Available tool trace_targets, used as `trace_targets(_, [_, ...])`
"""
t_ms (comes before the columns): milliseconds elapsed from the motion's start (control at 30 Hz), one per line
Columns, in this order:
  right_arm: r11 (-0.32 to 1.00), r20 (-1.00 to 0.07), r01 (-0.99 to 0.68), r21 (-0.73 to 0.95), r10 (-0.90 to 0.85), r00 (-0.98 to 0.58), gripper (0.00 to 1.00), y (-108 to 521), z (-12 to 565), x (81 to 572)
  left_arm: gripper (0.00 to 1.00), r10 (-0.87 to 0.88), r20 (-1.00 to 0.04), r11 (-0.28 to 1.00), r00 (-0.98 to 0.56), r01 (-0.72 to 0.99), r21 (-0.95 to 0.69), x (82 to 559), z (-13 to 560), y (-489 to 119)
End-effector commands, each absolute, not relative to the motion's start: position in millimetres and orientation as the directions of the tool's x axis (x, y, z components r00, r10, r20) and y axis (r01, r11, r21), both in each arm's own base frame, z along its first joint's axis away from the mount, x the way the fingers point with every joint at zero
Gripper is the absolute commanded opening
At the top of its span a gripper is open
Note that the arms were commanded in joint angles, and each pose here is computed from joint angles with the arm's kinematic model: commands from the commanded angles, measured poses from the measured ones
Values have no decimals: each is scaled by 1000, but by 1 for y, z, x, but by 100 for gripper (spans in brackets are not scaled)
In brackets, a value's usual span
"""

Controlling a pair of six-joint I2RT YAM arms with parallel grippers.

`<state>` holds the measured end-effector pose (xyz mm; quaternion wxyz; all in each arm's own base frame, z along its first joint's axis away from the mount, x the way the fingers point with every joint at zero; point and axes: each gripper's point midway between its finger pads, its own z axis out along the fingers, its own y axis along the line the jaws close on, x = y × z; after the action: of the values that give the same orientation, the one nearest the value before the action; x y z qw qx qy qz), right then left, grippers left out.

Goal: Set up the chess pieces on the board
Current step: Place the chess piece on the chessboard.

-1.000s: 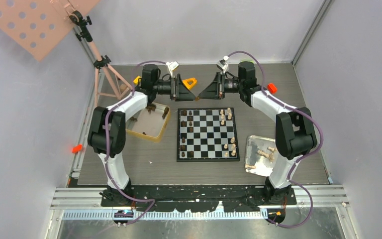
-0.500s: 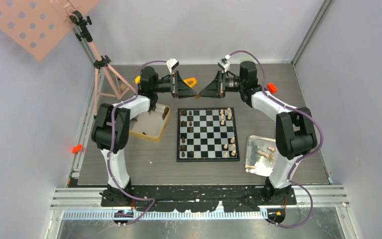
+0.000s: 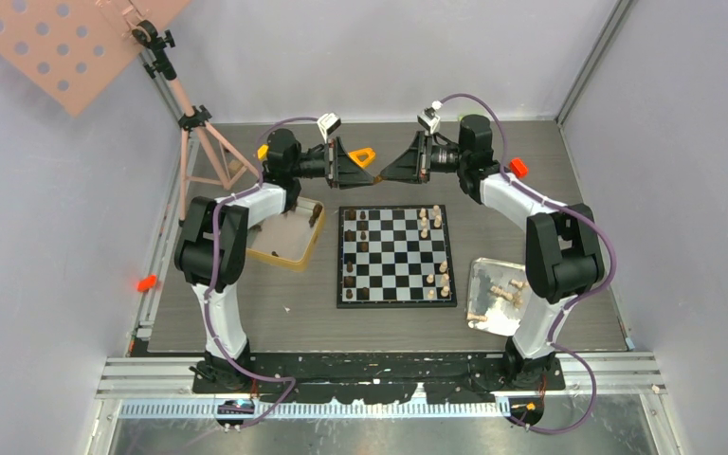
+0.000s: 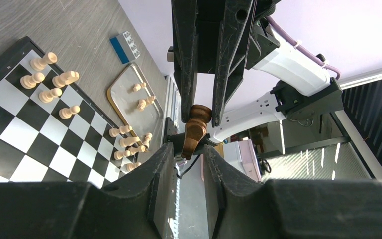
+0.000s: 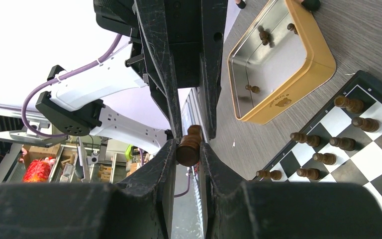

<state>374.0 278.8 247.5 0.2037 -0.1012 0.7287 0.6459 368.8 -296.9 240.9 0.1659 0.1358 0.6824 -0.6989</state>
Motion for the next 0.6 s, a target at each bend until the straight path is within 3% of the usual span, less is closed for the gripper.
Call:
trace_targets(0, [128, -456, -441, 888, 122, -882, 1, 278, 251, 377, 29, -36, -478, -41, -878, 479, -877, 362, 255, -296])
trace_targets(567, [136, -436, -420, 897, 126, -891, 1, 279, 240, 383, 22, -25, -469, -53, -883, 469, -881, 360, 257, -301])
